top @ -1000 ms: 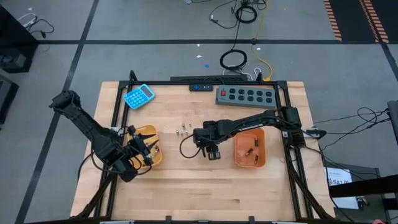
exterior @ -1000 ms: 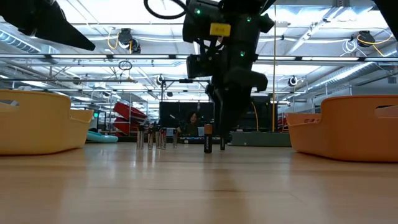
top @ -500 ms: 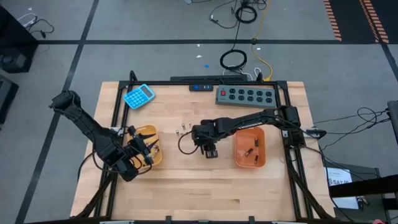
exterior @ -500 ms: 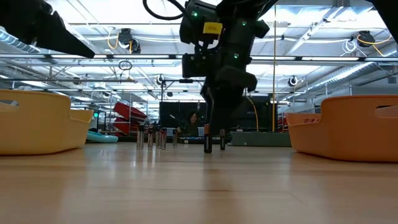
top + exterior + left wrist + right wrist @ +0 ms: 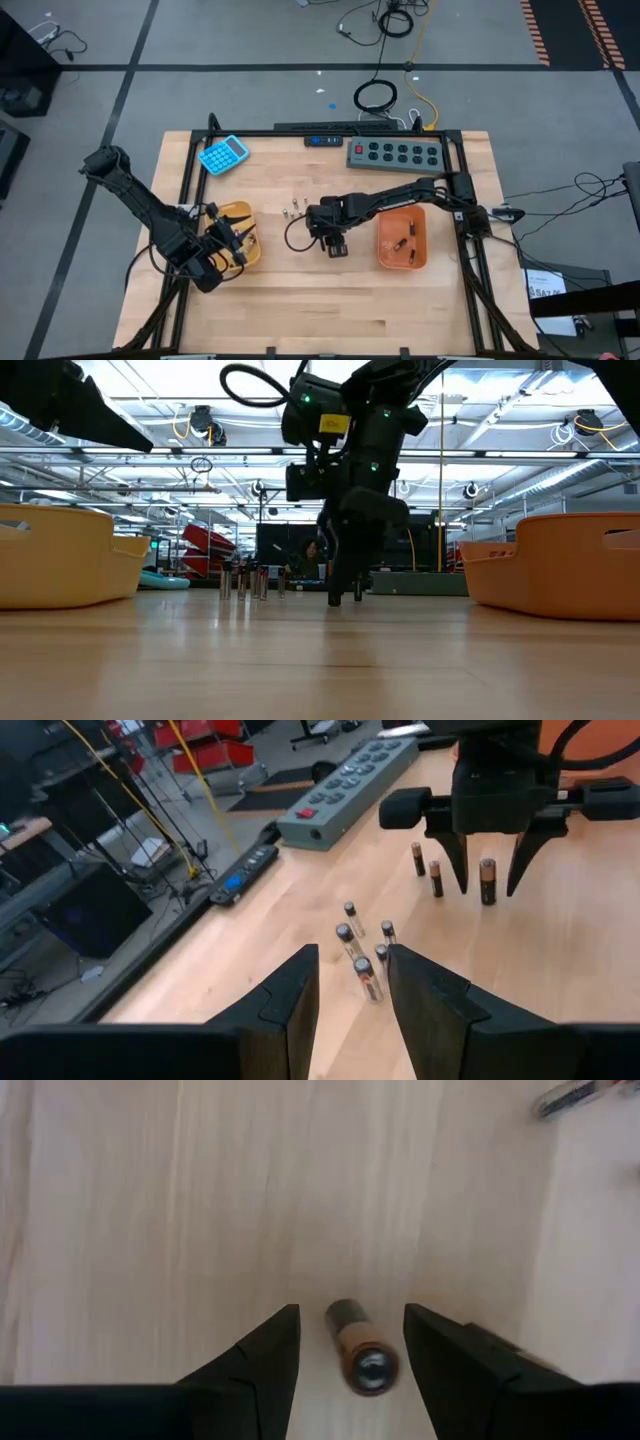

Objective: Sort batteries
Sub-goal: Put the brown battery into the orange bin, then put the silver battery into the yellow bin

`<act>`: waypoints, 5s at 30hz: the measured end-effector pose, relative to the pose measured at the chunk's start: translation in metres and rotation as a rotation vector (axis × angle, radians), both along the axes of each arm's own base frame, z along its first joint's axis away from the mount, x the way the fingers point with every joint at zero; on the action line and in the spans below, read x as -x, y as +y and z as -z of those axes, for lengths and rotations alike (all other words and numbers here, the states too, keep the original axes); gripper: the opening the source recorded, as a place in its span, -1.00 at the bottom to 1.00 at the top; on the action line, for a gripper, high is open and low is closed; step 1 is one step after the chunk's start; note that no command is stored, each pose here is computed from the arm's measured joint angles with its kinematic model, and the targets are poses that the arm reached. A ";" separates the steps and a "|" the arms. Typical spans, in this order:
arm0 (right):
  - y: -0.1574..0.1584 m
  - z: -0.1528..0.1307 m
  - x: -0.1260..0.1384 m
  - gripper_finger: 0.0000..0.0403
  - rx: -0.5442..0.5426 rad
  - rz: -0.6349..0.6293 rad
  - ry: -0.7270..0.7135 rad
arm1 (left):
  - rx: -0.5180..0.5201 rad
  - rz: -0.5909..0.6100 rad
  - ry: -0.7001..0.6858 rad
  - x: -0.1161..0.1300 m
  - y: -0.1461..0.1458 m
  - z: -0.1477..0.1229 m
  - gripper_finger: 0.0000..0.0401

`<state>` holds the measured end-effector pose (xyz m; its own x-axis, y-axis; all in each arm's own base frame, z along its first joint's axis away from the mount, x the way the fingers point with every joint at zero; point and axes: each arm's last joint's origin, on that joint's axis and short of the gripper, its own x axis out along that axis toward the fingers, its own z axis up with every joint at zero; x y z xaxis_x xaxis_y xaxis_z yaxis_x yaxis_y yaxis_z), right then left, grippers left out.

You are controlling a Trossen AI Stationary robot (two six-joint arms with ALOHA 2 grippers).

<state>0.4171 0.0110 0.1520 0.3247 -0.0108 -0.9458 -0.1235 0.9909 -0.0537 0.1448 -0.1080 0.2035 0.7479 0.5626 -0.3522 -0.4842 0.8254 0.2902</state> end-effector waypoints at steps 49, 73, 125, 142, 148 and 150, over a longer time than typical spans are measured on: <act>0.022 -0.032 0.204 -0.22 0.073 0.451 0.243 | 0.148 0.385 -0.036 -0.087 0.041 -0.030 -0.34; -0.035 -0.063 0.095 -0.24 0.157 0.195 -0.316 | 0.311 0.381 -0.015 -0.143 0.083 0.022 -0.34; -0.023 -0.066 0.078 -0.92 0.305 0.168 0.030 | 0.296 0.382 0.031 -0.125 0.022 0.031 -0.34; 0.030 -0.023 0.199 -0.34 0.057 0.510 0.034 | 0.352 0.320 0.065 -0.132 0.046 0.032 -0.34; 0.038 -0.059 0.176 -0.17 0.158 0.482 -0.175 | 0.310 0.217 0.136 -0.113 0.047 0.024 -0.34; 0.042 -0.073 0.167 -0.18 0.227 0.453 -0.296 | 0.337 0.190 0.151 -0.103 0.050 0.016 -0.35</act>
<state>0.2503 0.0531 0.2254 0.4901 -0.4020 -0.7735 0.3620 0.9010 -0.2389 0.2475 -0.0578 0.1876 0.7533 0.2536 -0.6068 -0.2863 0.9571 0.0446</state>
